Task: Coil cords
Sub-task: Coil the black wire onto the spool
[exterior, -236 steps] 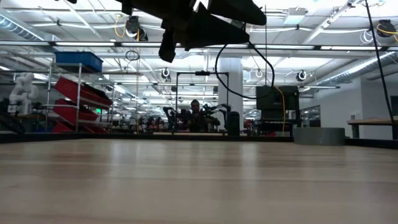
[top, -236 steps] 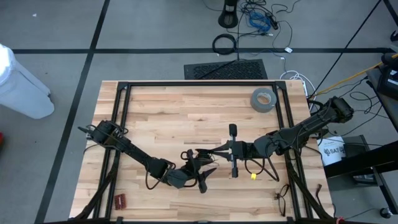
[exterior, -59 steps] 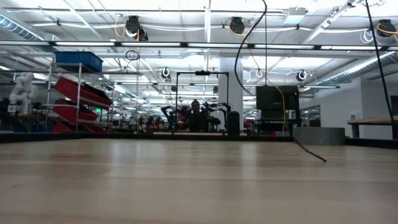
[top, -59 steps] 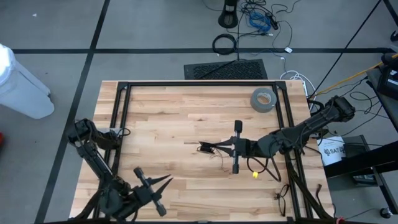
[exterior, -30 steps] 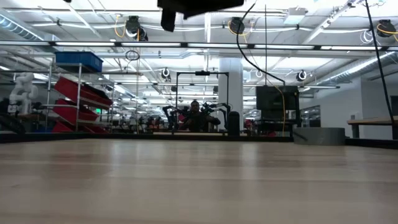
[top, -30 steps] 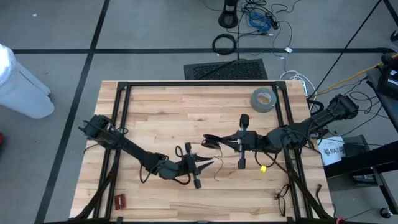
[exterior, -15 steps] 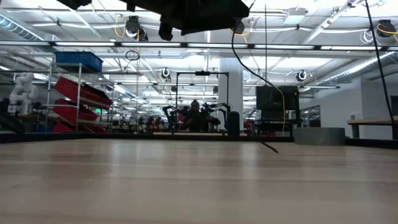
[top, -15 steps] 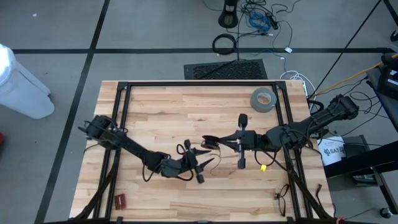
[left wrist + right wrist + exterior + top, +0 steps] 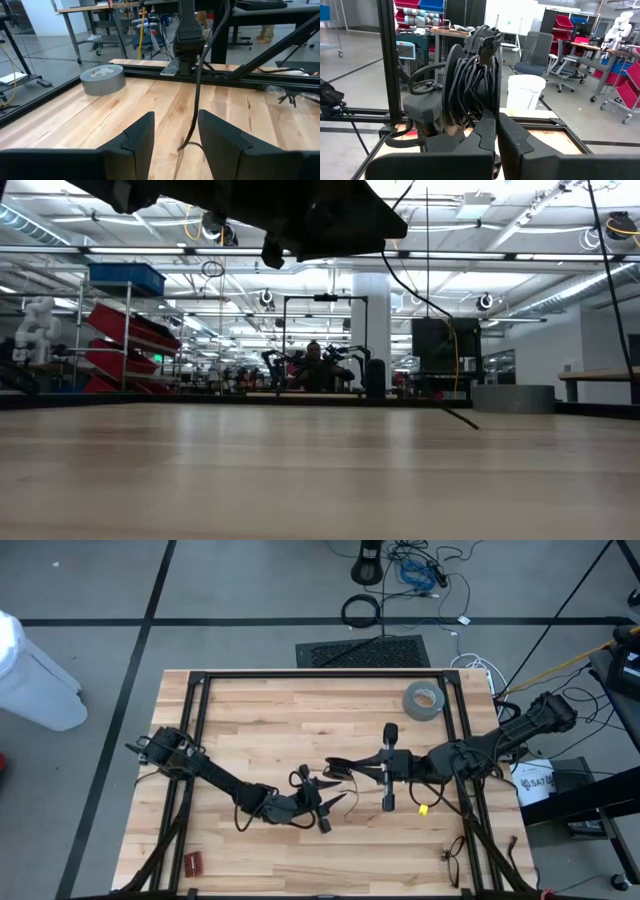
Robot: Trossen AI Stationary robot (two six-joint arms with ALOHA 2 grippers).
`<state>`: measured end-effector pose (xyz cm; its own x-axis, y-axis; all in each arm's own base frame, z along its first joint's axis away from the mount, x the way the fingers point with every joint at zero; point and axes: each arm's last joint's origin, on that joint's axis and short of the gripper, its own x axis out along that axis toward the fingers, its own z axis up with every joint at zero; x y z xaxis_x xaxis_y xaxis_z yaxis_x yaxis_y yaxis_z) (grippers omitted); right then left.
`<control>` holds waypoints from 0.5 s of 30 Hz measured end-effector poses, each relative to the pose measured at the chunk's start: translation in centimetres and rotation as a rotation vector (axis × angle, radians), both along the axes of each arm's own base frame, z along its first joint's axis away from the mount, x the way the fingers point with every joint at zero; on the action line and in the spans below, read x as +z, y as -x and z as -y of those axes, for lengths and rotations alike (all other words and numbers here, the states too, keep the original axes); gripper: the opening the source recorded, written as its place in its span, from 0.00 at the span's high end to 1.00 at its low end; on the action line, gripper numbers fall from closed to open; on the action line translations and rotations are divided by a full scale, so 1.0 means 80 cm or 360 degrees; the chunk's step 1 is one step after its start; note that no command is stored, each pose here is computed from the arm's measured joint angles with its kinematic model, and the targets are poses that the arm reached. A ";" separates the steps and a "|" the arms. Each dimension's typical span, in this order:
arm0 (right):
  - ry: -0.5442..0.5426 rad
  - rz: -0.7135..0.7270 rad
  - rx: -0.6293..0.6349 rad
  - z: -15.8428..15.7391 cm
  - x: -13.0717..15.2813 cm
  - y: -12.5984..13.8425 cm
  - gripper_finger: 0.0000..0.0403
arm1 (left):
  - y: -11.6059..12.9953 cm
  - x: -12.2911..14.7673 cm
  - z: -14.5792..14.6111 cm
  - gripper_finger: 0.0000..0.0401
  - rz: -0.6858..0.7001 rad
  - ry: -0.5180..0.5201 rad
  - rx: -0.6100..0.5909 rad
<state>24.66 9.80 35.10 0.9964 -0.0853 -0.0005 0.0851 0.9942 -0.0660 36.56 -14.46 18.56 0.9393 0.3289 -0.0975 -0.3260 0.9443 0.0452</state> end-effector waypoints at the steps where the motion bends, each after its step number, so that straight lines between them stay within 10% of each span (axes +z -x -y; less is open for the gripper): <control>1: 0.0000 0.0001 0.0000 0.000 0.000 0.000 1.00 | 0.000 0.000 0.000 0.60 0.0000 0.0000 0.0001; 15: 0.0008 -0.0021 -0.0001 0.000 -0.002 0.000 1.00 | -0.001 -0.001 0.004 0.61 0.0000 0.0058 -0.0161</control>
